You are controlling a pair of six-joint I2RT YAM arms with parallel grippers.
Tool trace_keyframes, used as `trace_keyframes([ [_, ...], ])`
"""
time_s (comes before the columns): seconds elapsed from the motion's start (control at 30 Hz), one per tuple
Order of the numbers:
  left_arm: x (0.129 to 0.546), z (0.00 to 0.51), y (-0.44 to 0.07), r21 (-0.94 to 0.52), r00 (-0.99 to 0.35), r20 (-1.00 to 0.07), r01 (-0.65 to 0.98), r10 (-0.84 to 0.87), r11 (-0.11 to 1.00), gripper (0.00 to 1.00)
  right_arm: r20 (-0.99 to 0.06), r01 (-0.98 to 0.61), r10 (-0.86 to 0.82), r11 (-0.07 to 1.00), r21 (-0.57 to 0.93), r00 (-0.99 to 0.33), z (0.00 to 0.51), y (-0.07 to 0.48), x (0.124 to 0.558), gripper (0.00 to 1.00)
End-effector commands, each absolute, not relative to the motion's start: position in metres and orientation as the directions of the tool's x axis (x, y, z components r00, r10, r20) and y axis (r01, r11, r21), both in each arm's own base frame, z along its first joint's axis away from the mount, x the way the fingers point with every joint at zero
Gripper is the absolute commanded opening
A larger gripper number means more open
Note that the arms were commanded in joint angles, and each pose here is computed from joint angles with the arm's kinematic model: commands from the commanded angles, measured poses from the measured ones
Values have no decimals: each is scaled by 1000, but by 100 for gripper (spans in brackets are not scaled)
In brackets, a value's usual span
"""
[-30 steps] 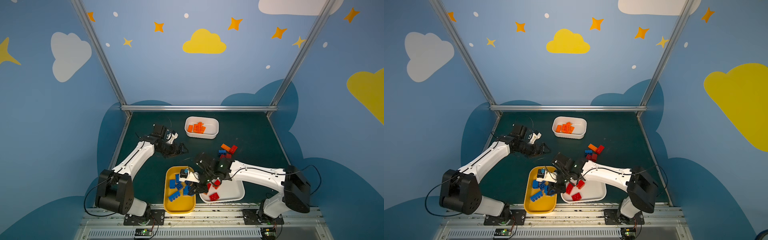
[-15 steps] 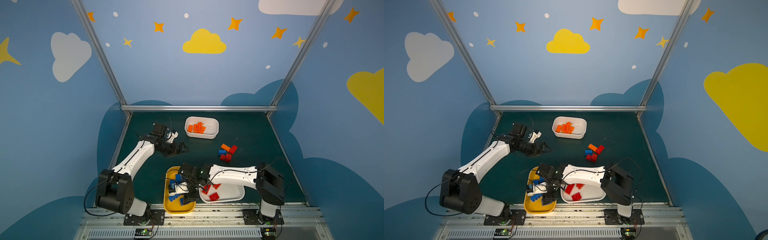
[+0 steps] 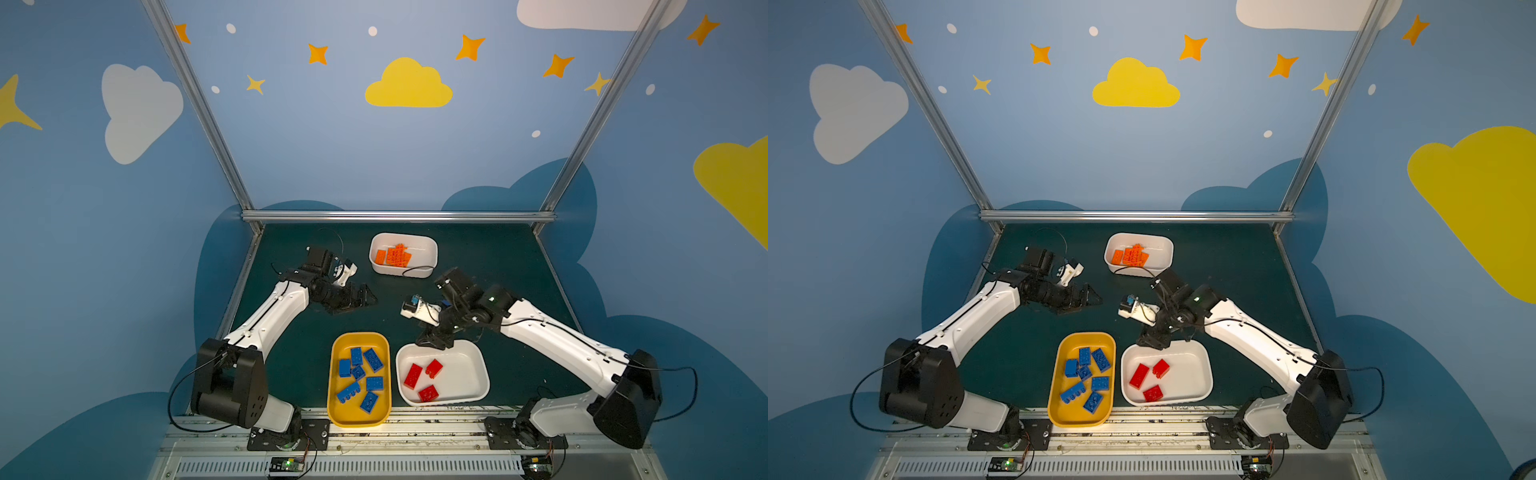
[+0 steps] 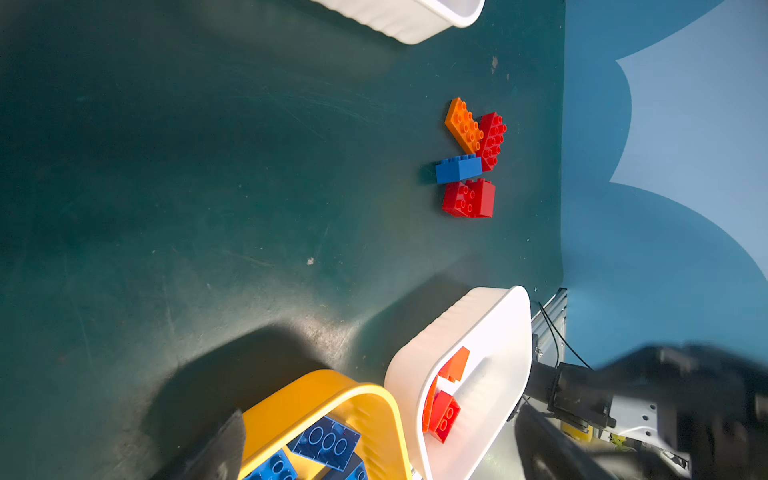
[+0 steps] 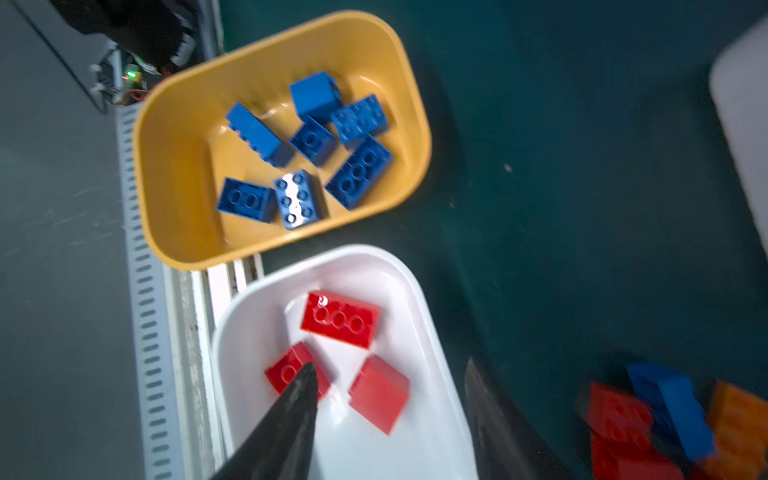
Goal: Sort the legos into containers by color
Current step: 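Move the right gripper back over the red bricks in the pile, then lower the right gripper onto the last blue brick and close it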
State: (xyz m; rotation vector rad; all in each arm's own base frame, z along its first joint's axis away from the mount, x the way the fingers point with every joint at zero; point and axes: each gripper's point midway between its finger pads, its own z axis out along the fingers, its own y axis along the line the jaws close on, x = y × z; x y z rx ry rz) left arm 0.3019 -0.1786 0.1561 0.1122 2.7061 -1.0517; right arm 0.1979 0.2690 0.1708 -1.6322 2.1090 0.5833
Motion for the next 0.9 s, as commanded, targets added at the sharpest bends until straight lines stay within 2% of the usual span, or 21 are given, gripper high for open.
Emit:
trace_keyframes([
  [0.0,295,160,-178,-670,-970,-244,156,-17,726,100,-462,-967,-855,253,27,-236,150,230,223,56],
  [0.13,295,163,-180,-683,-967,-254,155,-33,714,100,-456,-951,-861,295,-89,-225,146,213,268,57],
  [0.37,294,169,-184,-689,-967,-253,170,-14,704,100,-359,-938,-898,319,-131,-255,116,198,314,55],
  [0.67,293,173,-187,-698,-965,-262,185,-6,692,100,-268,-950,-929,292,-108,-255,72,195,342,48],
  [0.87,289,174,-185,-698,-963,-269,185,-14,691,100,-278,-952,-924,294,-83,-262,63,206,356,47],
])
